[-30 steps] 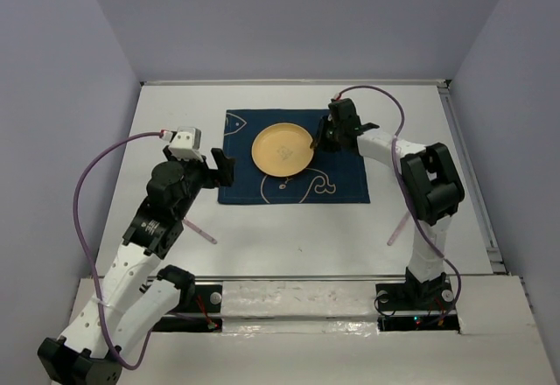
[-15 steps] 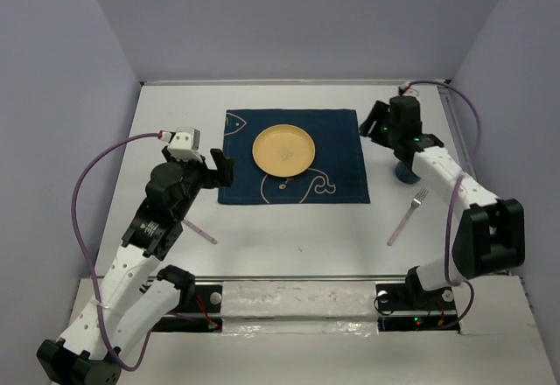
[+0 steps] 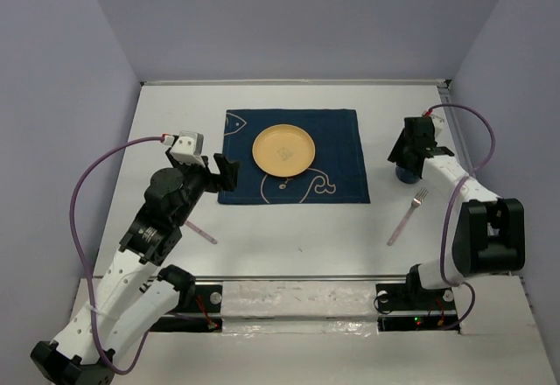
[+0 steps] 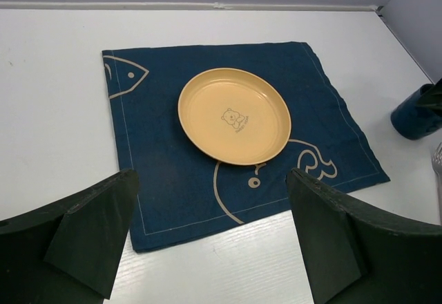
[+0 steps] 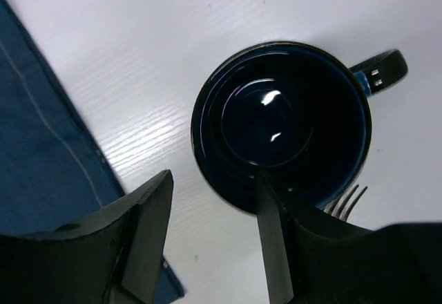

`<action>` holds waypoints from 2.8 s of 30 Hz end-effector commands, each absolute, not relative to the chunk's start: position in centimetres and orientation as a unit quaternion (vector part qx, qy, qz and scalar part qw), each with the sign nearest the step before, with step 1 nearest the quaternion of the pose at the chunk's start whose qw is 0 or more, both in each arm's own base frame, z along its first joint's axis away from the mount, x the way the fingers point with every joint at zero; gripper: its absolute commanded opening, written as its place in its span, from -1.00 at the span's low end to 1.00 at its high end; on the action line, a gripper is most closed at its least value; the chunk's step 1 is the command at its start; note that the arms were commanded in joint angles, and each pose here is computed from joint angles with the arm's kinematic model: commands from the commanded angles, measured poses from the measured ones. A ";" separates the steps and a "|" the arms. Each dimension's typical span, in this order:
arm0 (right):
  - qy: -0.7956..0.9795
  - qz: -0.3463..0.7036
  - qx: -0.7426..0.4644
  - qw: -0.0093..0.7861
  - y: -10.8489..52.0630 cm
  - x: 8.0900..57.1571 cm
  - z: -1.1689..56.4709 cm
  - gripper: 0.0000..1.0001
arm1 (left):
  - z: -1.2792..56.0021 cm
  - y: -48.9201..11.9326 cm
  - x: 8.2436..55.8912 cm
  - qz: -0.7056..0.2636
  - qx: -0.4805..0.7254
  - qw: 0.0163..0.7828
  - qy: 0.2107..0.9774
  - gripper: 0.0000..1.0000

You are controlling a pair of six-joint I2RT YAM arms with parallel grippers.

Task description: Set the dinner table for one person

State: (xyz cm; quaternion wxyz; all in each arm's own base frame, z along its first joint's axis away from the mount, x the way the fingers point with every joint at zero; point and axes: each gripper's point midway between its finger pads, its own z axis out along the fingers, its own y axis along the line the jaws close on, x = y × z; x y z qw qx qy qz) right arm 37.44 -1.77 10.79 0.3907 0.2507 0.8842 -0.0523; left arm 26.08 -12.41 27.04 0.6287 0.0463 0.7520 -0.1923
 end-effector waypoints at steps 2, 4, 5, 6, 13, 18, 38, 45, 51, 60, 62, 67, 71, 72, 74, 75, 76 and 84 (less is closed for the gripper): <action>0.888 -0.080 0.232 0.390 -2.6 39.3 10.9 0.03 | 28.3 -12.4 25.9 -0.194 0.051 0.646 0.736 0.98; 0.892 -0.087 0.229 0.380 -2.7 39.5 10.3 -0.14 | 28.3 -12.5 25.9 -0.194 0.052 0.646 0.736 0.98; 0.893 -0.089 0.228 0.378 -2.8 39.5 10.1 -0.19 | 28.3 -12.4 26.0 -0.194 0.052 0.646 0.737 0.98; 0.893 -0.092 0.227 0.378 -2.9 39.7 10.1 -0.38 | 28.3 -12.4 26.0 -0.194 0.051 0.645 0.737 0.98; 0.888 -0.101 0.212 0.396 -3.2 41.0 12.9 -1.00 | 28.2 -12.5 26.1 -0.194 0.052 0.644 0.738 0.98; 0.875 -0.066 0.145 0.457 2.2 44.6 18.4 -1.00 | 28.1 -12.5 26.2 -0.190 0.052 0.643 0.740 0.98; 0.880 0.022 -0.089 0.467 19.1 57.2 18.9 -1.00 | 27.8 -12.1 26.6 -0.179 0.045 0.642 0.744 0.98; 0.888 0.013 -0.101 0.448 19.4 58.1 16.4 -1.00 | 27.7 -12.0 26.7 -0.176 0.043 0.642 0.745 0.98; 0.898 0.000 -0.104 0.427 19.1 58.1 14.0 -1.00 | 27.6 -12.1 26.7 -0.176 0.044 0.640 0.747 0.98; 0.897 0.014 -0.094 0.432 19.8 57.5 15.3 0.20 | 27.0 -11.7 27.3 -0.167 0.038 0.634 0.754 0.98; 0.894 0.020 -0.086 0.440 19.8 57.3 16.5 0.39 | 26.9 -11.7 27.4 -0.167 0.038 0.633 0.755 0.98; 0.885 0.068 -0.079 0.454 20.7 55.6 20.1 0.67 | 27.0 -11.3 27.5 -0.161 0.030 0.635 0.755 0.98; 0.870 0.112 -0.080 0.473 21.8 52.6 24.0 0.72 | 27.1 -10.7 27.6 -0.154 0.020 0.639 0.753 0.98; 0.867 0.128 -0.088 0.473 22.7 51.7 24.3 0.73 | 27.2 -10.6 27.6 -0.152 0.017 0.640 0.753 0.98; 0.867 0.145 -0.090 0.468 23.4 50.0 23.3 0.74 | 27.1 -10.3 27.6 -0.148 0.012 0.641 0.753 0.98; 0.852 0.163 -0.091 0.489 24.0 49.1 25.4 0.74 | 27.2 -10.1 27.7 -0.146 0.009 0.642 0.752 0.98; 0.858 0.181 -0.099 0.471 24.6 47.7 23.9 0.74 | 27.4 -9.9 27.7 -0.145 0.005 0.644 0.751 0.98; 0.824 0.285 -0.158 0.463 30.9 39.8 23.9 0.73 | 27.6 -8.3 28.1 -0.129 -0.022 0.651 0.748 0.98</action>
